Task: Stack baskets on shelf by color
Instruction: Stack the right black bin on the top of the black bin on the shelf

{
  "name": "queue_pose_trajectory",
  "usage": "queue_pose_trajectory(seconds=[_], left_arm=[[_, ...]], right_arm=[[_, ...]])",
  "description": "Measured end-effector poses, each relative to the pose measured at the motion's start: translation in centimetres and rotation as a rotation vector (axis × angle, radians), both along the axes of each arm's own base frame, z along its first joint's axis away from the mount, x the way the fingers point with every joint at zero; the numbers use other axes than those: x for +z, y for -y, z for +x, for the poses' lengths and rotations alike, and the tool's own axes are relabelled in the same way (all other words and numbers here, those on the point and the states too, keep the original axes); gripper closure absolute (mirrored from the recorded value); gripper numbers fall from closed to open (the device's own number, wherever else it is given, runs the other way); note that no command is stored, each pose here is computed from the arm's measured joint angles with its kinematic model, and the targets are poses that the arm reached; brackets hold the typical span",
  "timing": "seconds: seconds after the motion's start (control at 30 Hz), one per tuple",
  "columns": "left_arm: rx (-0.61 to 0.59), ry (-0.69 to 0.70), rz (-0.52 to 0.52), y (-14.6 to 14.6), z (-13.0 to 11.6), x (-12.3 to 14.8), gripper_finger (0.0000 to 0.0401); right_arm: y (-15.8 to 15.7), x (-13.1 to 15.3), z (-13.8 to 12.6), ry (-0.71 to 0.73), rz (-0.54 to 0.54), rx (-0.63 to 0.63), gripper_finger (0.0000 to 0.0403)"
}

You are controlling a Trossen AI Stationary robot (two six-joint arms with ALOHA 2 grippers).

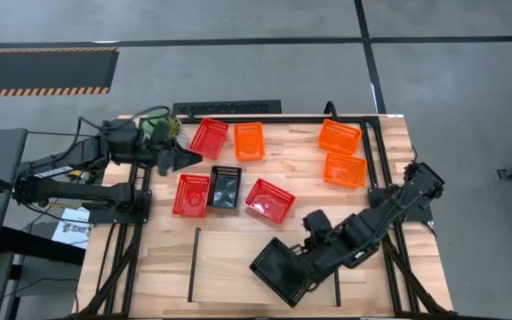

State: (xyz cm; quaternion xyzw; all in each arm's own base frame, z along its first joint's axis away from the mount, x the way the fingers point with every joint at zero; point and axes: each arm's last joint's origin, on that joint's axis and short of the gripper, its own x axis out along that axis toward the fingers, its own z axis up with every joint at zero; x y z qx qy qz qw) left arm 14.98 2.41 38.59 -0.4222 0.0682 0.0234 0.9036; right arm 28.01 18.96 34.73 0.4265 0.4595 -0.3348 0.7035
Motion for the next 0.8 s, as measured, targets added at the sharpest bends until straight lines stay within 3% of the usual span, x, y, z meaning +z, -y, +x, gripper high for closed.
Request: queue_pose_trajectory(seconds=[0.1,0.3,0.53,0.8], left_arm=[[-0.088,0.147,-0.029,0.3,0.1,1.5,0.0303],[-0.144,0.308,-0.031,1.2,-0.5,3.1,0.0333],[-0.136,0.334,-0.065,2.7,-0.7,3.4,0.0394],[-0.116,0.329,-0.102,4.7,-0.7,3.3,0.0400]], right_arm=[[-0.5,0.6,-1.2,-0.014,-0.004,0.018,0.0390],[-2.2,0.6,-3.3,-0.065,-0.015,-0.016,0.0394],[-3.5,0.0,-4.4,-0.092,-0.021,-0.043,0.0394],[-3.7,-0.7,-4.1,-0.104,-0.034,-0.045,0.0394]])
